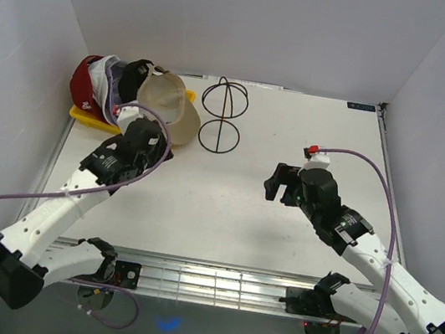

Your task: Stack the hats

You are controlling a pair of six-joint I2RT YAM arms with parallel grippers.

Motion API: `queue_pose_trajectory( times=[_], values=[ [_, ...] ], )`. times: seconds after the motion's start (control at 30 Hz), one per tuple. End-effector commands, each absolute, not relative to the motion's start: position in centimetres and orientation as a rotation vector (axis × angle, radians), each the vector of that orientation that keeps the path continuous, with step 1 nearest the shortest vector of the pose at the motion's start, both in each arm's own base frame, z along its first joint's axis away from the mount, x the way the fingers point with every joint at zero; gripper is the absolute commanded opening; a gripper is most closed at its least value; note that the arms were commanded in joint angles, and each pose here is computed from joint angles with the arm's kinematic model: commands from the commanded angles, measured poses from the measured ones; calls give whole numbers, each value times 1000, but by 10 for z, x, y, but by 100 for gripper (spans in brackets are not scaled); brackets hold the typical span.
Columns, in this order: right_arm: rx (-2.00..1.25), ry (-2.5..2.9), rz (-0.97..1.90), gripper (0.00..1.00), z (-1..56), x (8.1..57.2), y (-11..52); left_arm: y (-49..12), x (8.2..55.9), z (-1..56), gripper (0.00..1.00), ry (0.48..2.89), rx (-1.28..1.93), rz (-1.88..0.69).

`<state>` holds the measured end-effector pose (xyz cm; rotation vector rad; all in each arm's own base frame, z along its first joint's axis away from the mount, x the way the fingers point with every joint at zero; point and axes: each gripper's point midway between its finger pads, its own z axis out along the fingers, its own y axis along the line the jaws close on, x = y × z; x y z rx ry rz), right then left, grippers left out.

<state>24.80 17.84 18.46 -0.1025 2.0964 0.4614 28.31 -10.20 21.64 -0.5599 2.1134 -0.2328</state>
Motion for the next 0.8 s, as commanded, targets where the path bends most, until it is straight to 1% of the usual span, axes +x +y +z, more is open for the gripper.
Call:
queue_pose_trajectory(
  times=[0.0, 0.07, 0.1, 0.17, 0.2, 0.27, 0.3, 0.43, 0.7, 0.77],
  values=[
    [-138, 2040, 491, 92, 212, 254, 186, -79, 310, 226, 76, 2055, -658, -99],
    [-150, 2035, 502, 92, 217, 255, 190, -60, 330, 214, 76, 2082, -725, -57],
    [-160, 2033, 513, 92, 220, 255, 192, -62, 337, 212, 75, 2104, -731, -108],
    [-168, 2035, 520, 93, 221, 255, 195, -48, 351, 210, 75, 2093, -762, -105],
    [-175, 2031, 532, 93, 224, 256, 197, -46, 358, 202, 75, 2116, -770, -89],
    [-188, 2038, 543, 93, 224, 256, 201, -45, 374, 209, 75, 2102, -746, -106],
    [-191, 2036, 549, 93, 225, 256, 202, -46, 382, 200, 75, 2127, -739, -103],
    [-208, 2039, 570, 94, 229, 258, 209, -46, 406, 198, 75, 2123, -726, -119],
    [-230, 2050, 587, 95, 227, 260, 216, -41, 430, 183, 74, 2133, -732, -117],
    [-236, 2053, 590, 95, 228, 260, 218, -40, 438, 179, 71, 2130, -734, -112]
  ],
)
